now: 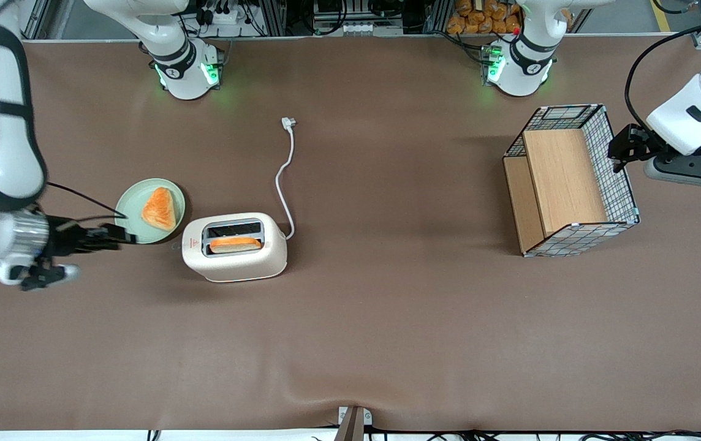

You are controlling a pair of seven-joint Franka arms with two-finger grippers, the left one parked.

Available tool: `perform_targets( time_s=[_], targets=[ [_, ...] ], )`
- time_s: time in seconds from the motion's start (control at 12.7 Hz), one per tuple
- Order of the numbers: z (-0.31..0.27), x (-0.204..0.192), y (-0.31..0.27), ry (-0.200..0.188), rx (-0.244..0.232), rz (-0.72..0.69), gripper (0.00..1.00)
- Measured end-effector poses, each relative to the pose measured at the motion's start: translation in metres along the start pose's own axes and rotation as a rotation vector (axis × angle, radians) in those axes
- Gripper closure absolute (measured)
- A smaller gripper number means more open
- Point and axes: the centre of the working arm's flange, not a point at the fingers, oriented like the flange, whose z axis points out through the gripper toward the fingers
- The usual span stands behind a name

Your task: Press toaster button with right arm

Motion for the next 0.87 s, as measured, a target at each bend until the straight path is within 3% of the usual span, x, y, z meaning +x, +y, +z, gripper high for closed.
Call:
perform_targets(
  time_s=[0.24,0.55,0.87],
  targets=[
    [-0.072,-0.021,-0.018,0.034,-0.149,-0.016,0.01],
    [-0.133,-0.06,-0.055,0.087,-0.26,0.138,0.0],
    [-0.145,-0.084,-0.083,0.166,-0.3,0.149,0.0]
  ],
)
